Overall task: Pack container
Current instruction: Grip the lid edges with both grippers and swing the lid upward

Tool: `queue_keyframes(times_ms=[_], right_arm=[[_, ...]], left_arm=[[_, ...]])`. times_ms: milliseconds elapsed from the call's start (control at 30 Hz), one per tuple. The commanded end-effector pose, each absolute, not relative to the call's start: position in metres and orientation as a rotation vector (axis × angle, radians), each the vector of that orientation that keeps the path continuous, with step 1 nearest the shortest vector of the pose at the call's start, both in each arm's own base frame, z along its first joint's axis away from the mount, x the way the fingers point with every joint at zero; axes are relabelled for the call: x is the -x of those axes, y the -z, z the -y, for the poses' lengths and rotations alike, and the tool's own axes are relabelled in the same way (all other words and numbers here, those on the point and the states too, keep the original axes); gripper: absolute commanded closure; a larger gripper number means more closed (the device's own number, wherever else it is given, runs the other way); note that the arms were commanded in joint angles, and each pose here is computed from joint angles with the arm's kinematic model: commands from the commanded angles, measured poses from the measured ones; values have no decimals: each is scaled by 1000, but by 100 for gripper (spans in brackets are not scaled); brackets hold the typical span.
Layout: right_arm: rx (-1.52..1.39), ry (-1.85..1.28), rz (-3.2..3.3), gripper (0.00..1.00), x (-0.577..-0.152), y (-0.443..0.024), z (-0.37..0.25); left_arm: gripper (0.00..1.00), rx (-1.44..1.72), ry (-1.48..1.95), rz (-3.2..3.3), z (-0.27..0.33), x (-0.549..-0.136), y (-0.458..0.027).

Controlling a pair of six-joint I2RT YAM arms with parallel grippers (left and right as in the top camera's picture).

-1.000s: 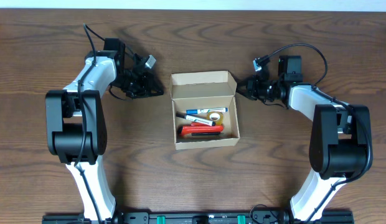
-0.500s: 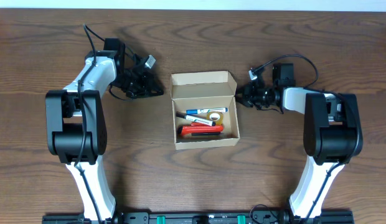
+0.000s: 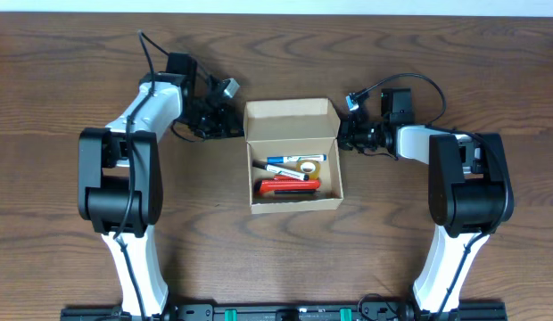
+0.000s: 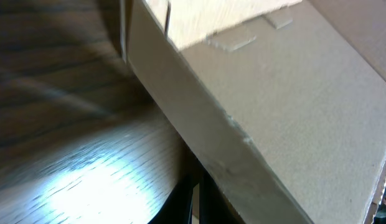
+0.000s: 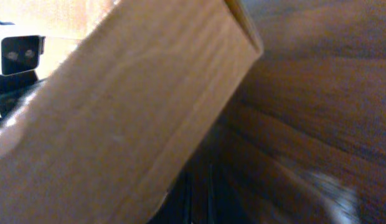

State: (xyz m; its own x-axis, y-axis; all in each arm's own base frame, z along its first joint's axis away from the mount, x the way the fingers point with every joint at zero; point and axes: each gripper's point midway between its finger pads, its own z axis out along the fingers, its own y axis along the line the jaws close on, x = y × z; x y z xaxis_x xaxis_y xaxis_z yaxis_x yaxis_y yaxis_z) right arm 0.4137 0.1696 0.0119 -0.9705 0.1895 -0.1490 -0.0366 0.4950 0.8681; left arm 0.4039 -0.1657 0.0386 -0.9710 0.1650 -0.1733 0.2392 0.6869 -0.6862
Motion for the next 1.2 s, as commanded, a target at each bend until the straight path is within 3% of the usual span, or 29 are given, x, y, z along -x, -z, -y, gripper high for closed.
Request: queue_keyframes(times_ms=[0, 233, 567, 833, 1167], right_arm=[[-78, -1555, -2485, 99, -409, -19, -181], [-14, -1602, -2432, 99, -410, -29, -185], [360, -1876, -2124, 99, -397, -84, -201], [376, -1919, -2106, 99, -393, -89, -200], [162, -1841, -2210, 99, -411, -75, -186]], left_arm=[[94, -334, 1174, -2804, 175, -403, -35], [94, -346, 1176, -2802, 180, -402, -35], [94, -346, 1177, -2805, 180, -401, -36], [94, -386, 1204, -2774, 183, -403, -45], [94, -413, 1188, -2761, 184, -410, -58]])
